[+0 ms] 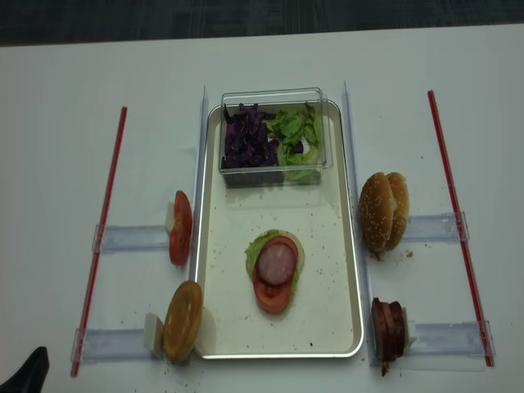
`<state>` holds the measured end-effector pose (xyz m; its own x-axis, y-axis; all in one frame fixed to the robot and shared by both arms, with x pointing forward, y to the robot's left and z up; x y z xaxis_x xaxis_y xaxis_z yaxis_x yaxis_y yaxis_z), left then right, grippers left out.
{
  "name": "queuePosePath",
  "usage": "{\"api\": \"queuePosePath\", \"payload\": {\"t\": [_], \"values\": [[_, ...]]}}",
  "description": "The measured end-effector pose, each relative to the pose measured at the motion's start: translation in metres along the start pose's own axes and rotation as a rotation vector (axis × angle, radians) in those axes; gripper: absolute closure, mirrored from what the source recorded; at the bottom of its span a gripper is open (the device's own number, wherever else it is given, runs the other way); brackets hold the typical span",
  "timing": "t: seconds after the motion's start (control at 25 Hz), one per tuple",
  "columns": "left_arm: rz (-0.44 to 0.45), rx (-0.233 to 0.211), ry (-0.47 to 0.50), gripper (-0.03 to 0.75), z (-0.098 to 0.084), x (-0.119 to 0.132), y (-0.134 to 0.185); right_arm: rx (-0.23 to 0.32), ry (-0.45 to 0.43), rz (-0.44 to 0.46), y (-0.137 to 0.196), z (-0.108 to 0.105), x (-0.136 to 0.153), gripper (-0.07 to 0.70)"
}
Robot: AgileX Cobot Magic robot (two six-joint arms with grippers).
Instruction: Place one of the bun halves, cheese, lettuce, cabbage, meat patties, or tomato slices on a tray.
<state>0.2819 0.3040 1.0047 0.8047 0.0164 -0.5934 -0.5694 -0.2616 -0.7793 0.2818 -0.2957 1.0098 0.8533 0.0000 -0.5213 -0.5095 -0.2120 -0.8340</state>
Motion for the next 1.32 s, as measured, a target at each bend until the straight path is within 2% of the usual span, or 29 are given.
{"api": "queuePosePath", "payload": {"t": [1.32], "values": [[0.0, 0.0, 0.0, 0.151, 0.0, 0.0, 0.0, 0.0, 0.0, 0.0, 0.0, 0.0, 0.0, 0.061]]}}
Point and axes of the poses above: a point on each arm's last joint axis where the gripper is mounted, x pointing out along that axis toward the gripper, z along the wrist's bending axis when the last joint is at zero, y = z × x, the point moved 6 cm from there along x, pointing out along that axis toward the gripper, and after that the axes turned 14 degrees about -x, right-handed, at the moved point
